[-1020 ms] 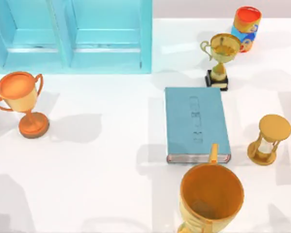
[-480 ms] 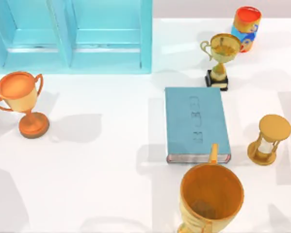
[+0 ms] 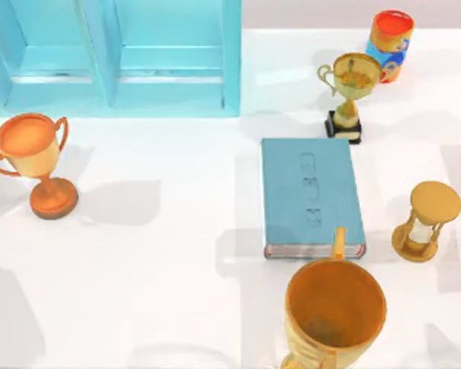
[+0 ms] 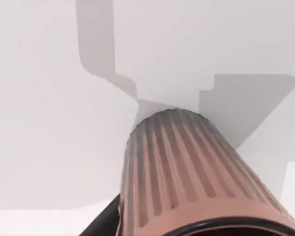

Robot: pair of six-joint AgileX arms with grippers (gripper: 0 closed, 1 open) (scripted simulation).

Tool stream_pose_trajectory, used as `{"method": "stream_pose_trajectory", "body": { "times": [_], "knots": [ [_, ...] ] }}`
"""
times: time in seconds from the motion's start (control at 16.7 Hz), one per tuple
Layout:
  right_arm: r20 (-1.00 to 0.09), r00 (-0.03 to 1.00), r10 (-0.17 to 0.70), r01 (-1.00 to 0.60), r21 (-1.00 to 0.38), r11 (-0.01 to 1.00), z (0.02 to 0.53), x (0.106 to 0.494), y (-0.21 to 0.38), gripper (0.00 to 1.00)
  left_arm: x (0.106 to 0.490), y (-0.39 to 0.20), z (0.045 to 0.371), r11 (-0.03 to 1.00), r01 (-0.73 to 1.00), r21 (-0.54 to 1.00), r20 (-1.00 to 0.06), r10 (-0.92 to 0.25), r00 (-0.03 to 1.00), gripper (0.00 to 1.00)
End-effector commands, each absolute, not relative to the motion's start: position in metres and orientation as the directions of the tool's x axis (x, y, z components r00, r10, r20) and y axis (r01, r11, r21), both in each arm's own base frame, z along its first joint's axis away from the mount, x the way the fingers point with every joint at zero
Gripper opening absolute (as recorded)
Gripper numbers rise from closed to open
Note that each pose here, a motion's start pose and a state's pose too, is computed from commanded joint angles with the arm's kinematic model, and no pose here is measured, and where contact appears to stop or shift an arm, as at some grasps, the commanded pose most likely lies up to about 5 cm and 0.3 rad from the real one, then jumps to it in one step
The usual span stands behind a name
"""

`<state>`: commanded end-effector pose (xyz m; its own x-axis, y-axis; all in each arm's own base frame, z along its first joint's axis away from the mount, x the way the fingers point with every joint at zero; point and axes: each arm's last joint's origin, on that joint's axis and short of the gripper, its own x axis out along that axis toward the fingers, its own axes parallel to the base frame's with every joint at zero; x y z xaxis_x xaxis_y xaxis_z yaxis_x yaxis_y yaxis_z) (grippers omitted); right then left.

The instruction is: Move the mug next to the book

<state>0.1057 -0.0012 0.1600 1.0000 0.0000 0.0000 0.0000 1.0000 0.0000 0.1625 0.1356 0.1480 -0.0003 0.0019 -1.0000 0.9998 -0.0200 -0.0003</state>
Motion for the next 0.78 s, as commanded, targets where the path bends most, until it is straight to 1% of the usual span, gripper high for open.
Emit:
{"method": "stream_pose_trajectory", "body": {
  "times": [0.54,0.6,0.78],
  "knots": [
    [0.0,1.0,0.0,0.0,0.0,1.0,0.16,0.1057,-0.0012,1.0,0.1625,0.1356,0.148,-0.02,1.0,0.0,-1.0,0.002,0.0,0.02],
    [0.0,1.0,0.0,0.0,0.0,1.0,0.16,0.1057,-0.0012,1.0,0.1625,0.1356,0.148,-0.02,1.0,0.0,-1.0,0.002,0.0,0.0],
    [0.0,1.0,0.0,0.0,0.0,1.0,0.16,0.1057,-0.0012,1.0,0.1625,0.1356,0.148,-0.02,1.0,0.0,-1.0,0.002,0.0,0.0]
  ]
}}
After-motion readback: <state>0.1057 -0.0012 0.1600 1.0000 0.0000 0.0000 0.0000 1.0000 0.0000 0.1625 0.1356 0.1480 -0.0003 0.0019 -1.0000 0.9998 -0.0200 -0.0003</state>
